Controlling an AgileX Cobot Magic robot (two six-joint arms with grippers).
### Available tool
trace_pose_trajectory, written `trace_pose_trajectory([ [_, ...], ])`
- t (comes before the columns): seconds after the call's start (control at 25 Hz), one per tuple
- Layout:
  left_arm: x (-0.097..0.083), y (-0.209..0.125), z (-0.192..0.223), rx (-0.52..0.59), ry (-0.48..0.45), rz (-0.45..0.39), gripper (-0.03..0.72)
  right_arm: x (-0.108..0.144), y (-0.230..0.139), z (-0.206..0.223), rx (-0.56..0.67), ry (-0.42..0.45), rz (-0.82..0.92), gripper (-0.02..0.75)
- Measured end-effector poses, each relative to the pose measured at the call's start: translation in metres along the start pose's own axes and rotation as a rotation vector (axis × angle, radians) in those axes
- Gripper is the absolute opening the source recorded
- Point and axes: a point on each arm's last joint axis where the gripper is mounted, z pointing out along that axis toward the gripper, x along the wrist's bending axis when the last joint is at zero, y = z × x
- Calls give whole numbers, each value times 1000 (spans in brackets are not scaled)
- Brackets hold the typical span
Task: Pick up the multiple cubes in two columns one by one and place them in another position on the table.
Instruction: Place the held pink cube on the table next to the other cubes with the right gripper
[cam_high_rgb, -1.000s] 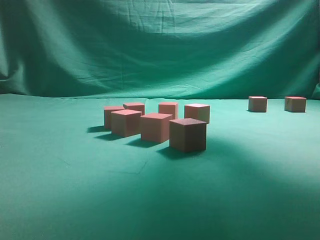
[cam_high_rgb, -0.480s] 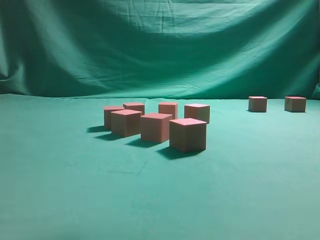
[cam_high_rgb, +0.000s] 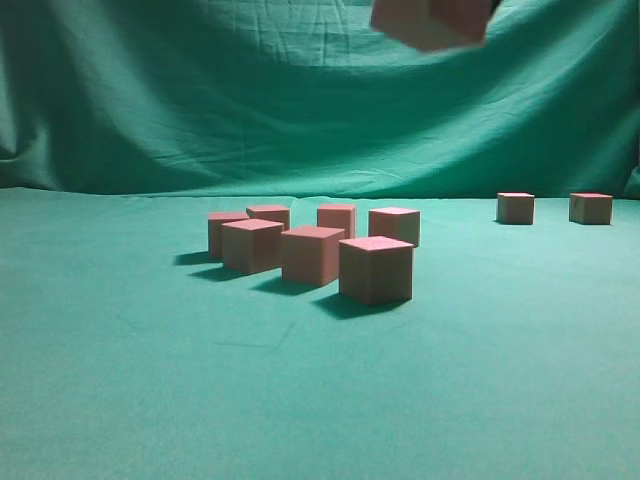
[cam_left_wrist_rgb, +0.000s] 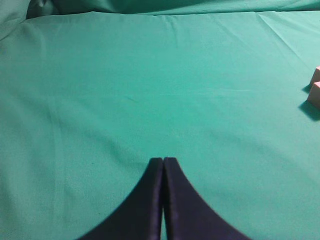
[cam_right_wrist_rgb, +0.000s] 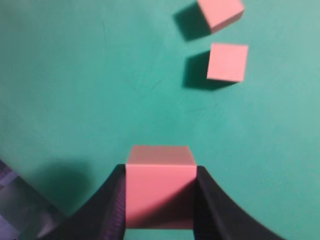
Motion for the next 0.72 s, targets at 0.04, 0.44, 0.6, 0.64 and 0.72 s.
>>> trace_pose_trajectory([
  [0.04,0,0,0,0,0,0,0,2,-2,4,2,-1,-7,265],
  [0.44,0,0,0,0,0,0,0,-5,-15,28,-24,-72,59,265],
  [0.6,0,0,0,0,0,0,0,-3,-12,33,-43,-76,48,265],
  [0.64,0,0,0,0,0,0,0,0,-11,35,-44,-76,32,265],
  [0.72,0,0,0,0,0,0,0,5,-11,42,-36,-88,-17,265],
])
